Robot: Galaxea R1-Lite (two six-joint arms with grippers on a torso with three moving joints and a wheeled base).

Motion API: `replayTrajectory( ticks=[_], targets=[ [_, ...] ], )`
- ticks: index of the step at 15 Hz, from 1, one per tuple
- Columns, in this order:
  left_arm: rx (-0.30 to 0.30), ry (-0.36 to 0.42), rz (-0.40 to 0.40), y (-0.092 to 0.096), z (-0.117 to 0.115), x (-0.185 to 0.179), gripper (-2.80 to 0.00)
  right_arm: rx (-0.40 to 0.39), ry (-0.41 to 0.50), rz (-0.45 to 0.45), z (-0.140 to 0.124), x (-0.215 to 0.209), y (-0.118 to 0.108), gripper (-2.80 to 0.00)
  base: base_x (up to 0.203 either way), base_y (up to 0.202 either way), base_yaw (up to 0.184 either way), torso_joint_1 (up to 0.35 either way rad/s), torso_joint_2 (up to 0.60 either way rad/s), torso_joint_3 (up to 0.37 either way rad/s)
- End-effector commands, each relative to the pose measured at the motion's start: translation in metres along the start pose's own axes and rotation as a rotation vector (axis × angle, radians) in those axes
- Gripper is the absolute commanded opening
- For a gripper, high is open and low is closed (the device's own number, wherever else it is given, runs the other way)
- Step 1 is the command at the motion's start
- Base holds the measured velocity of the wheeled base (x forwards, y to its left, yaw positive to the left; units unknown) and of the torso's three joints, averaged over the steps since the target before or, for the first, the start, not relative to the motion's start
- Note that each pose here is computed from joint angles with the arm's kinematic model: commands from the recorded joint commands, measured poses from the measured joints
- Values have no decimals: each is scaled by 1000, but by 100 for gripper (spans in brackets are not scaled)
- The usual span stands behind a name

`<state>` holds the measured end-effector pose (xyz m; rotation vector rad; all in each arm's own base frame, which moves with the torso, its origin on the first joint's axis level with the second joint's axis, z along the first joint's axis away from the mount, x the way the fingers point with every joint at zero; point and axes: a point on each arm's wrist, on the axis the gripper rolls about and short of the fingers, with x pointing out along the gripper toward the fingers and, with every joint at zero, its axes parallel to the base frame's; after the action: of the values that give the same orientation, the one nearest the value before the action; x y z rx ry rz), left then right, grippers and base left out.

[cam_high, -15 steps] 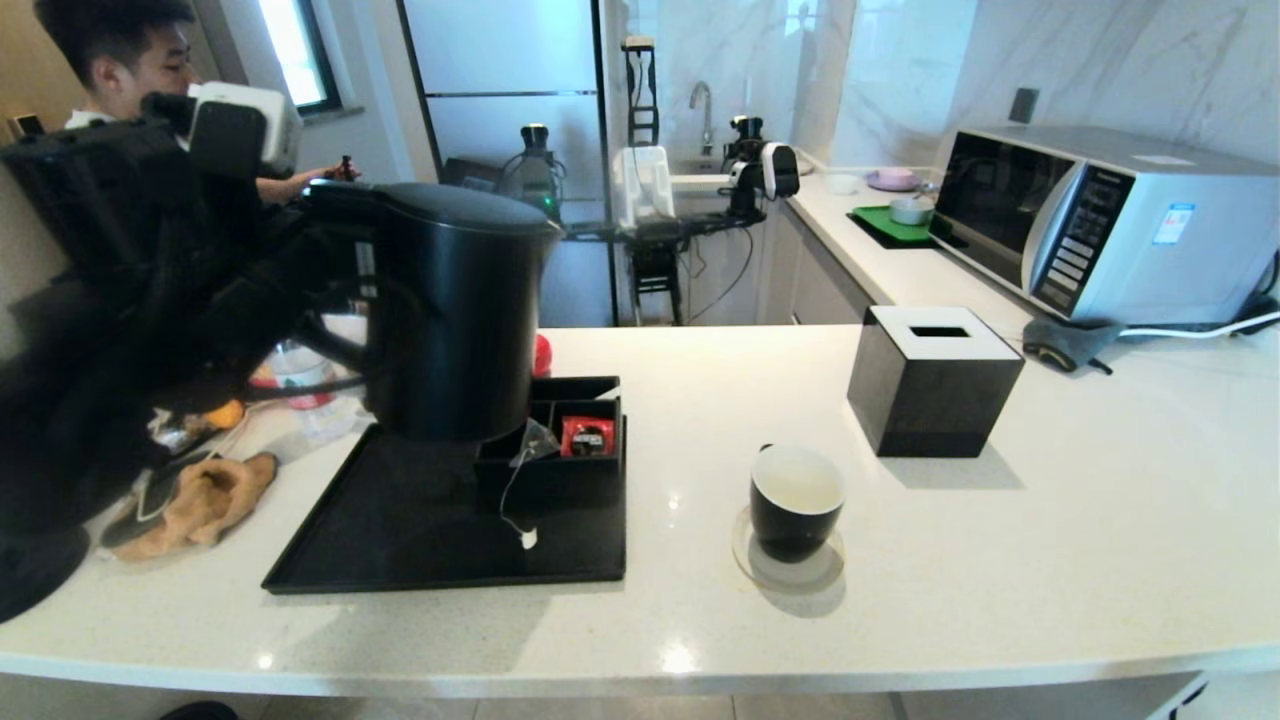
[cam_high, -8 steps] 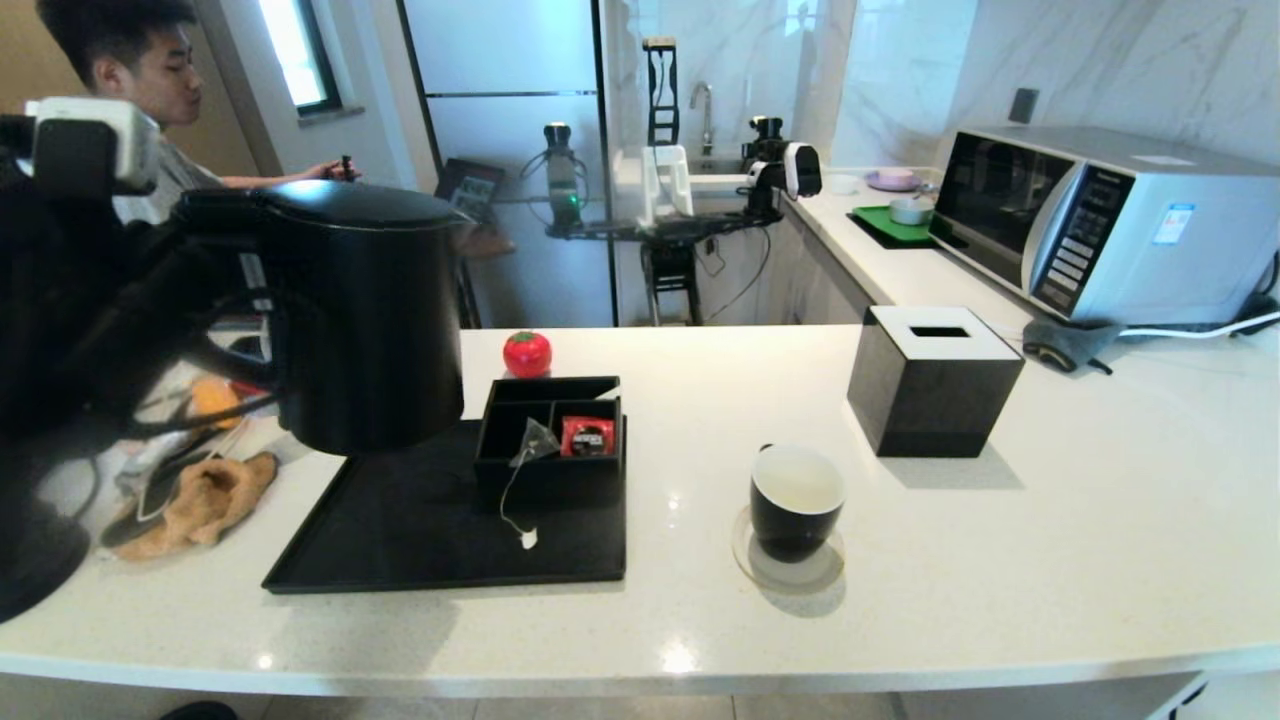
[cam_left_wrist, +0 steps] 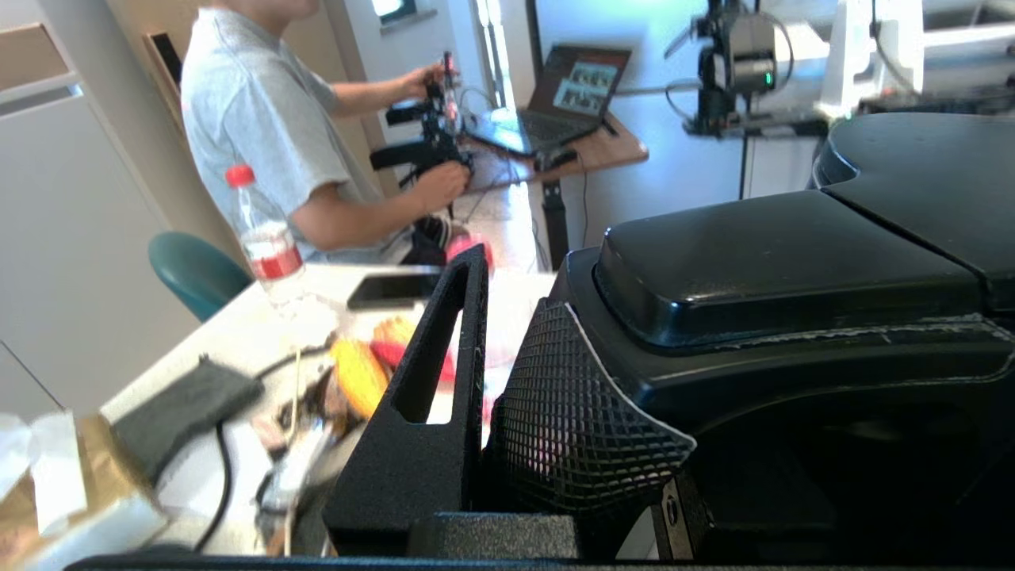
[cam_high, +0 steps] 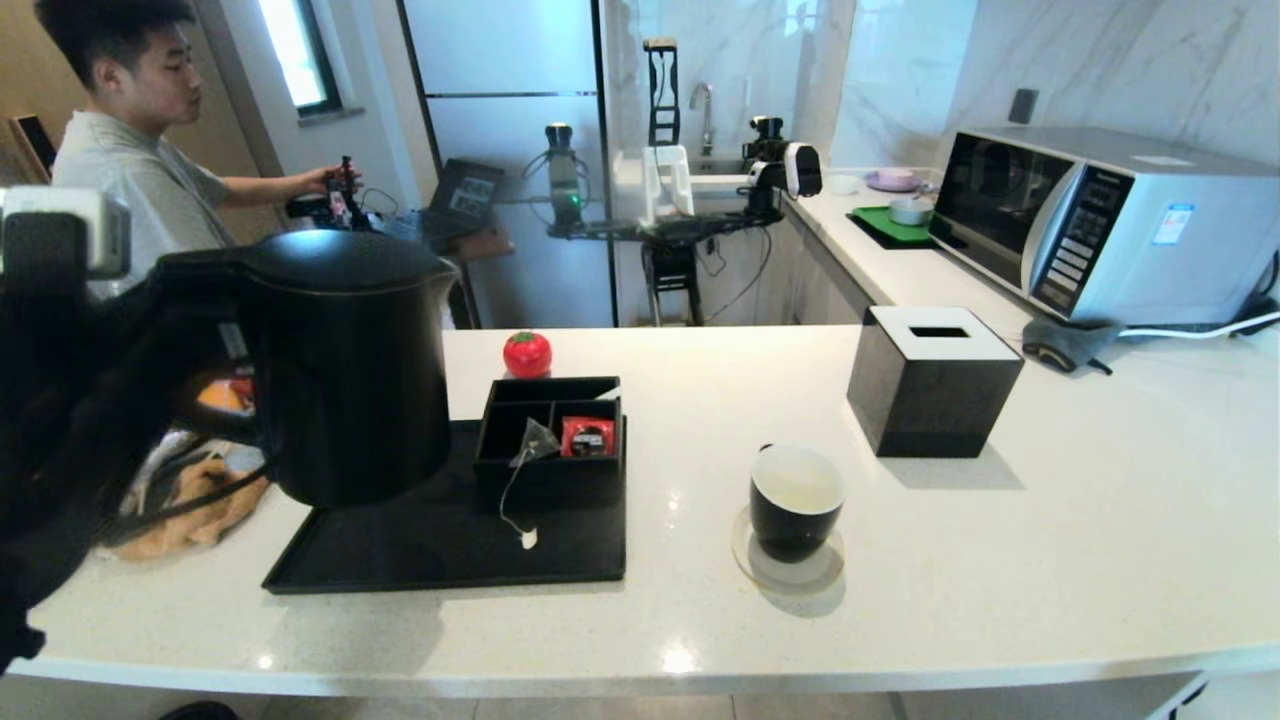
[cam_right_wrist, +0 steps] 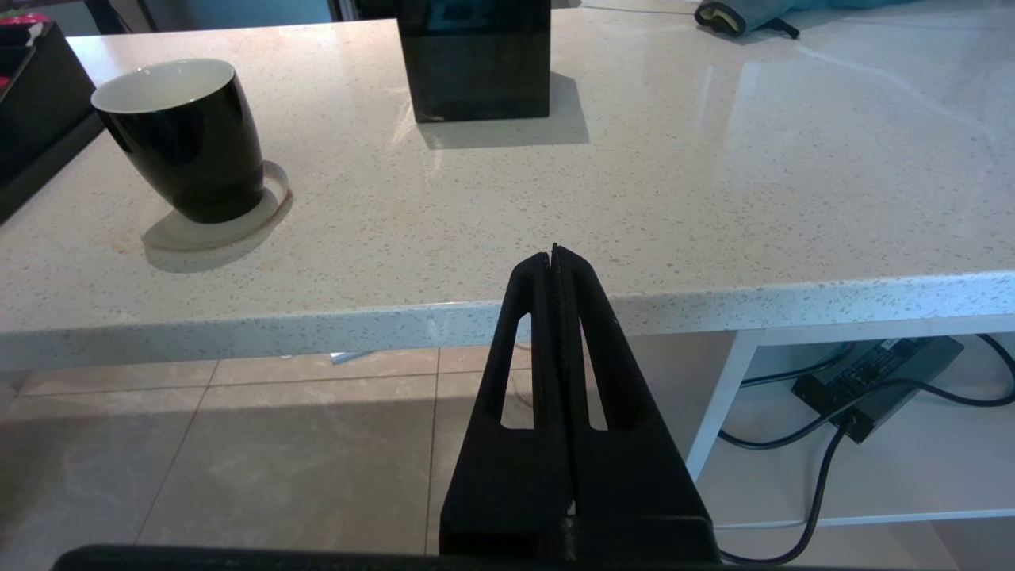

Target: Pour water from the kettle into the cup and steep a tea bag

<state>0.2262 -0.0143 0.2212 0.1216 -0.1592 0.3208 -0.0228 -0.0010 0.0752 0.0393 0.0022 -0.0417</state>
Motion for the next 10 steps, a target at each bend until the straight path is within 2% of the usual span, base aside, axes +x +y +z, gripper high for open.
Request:
replayTrajectory(
  ticks=[1, 5, 10],
  targets=[
    [9, 20, 5, 1, -9, -4, -280, 1, 0, -1, 0, 0, 0, -280, 0, 0, 0, 0, 0, 0],
    [6, 36, 31, 10, -25, -14, -280, 1, 0, 0, 0, 0, 0, -280, 0, 0, 0, 0, 0, 0],
    [-20, 94, 51, 17, -40, -24, -280, 1, 0, 0, 0, 0, 0, -280, 0, 0, 0, 0, 0, 0]
  ],
)
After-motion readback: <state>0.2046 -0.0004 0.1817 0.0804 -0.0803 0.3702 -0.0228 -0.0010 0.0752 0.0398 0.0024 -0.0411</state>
